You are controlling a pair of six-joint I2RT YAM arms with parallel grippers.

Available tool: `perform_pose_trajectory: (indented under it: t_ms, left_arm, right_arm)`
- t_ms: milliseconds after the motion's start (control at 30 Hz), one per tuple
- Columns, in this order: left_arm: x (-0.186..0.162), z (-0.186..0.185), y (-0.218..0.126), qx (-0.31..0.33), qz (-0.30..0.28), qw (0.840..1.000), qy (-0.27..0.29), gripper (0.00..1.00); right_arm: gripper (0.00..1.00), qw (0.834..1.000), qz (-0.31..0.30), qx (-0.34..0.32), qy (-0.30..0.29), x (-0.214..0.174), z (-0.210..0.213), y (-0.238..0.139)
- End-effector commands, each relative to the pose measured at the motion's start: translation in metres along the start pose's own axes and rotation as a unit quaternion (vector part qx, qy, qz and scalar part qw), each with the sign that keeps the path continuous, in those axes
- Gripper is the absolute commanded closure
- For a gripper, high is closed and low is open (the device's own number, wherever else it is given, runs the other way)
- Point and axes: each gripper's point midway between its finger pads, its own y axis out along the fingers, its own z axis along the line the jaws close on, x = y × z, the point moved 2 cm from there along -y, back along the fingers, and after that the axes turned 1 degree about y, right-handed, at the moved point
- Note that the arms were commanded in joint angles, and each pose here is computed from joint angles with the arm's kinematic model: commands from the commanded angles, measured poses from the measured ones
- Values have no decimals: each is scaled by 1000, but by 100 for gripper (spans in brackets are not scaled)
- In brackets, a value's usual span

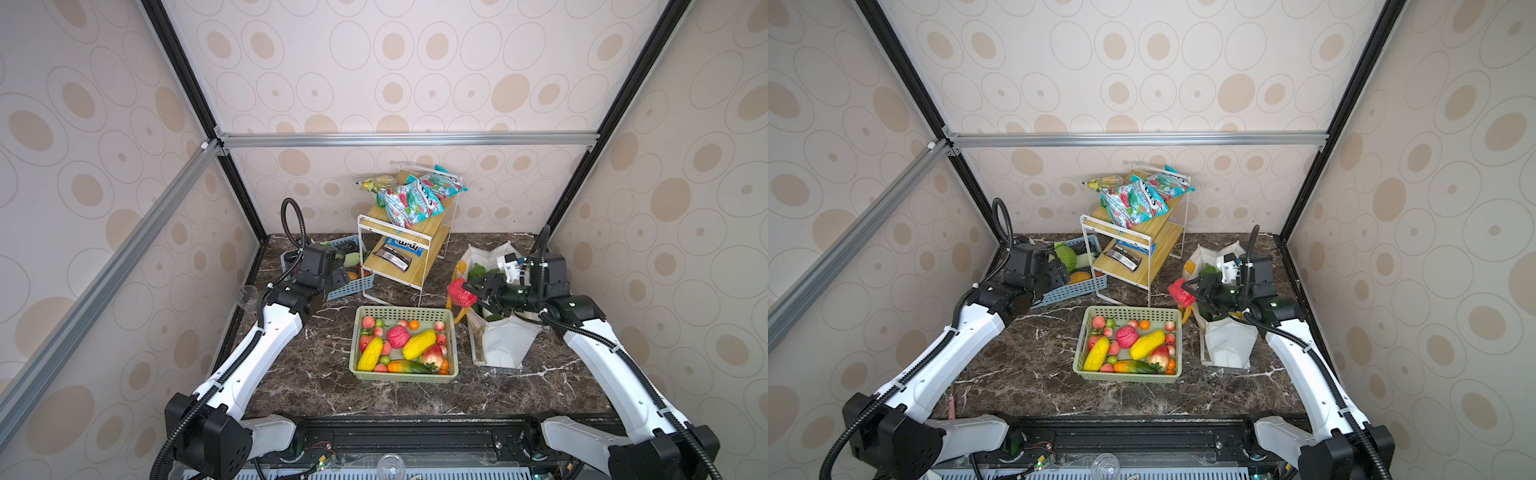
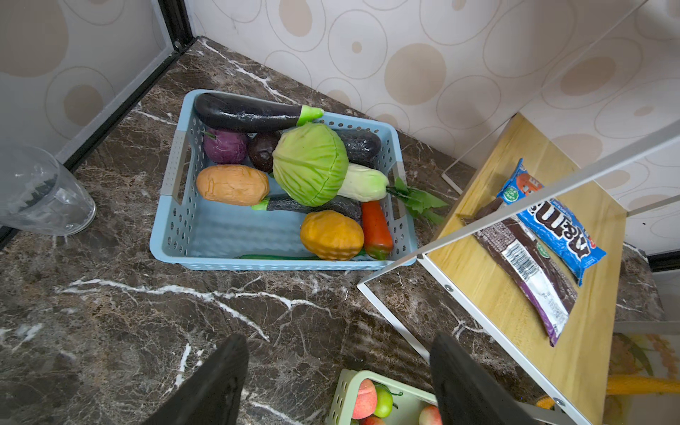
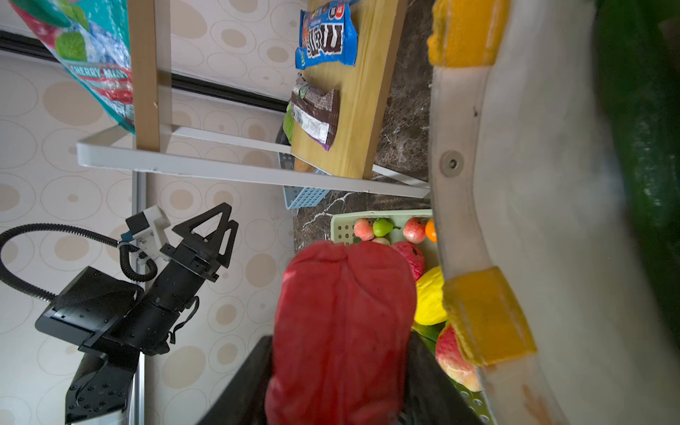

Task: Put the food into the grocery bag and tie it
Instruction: 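Open the left gripper and carry the pepper over the tote bag with the right gripper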

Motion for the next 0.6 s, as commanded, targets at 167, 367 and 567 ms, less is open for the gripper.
perform_pose_trajectory:
  t_ms: [167, 367, 567]
  left_arm:
    - [8, 2, -5, 6, -11, 1000, 6, 22]
    - [-1, -6, 1, -18, 7, 1000, 8, 24]
    - [-12, -10, 3, -24, 20, 999, 14, 25]
  right_arm:
    - [54, 998, -60, -19, -10, 30, -10, -25]
    - [54, 992, -105, -64, -10, 51, -30, -35]
    - [55, 986, -133, -103, 2, 70, -53, -36]
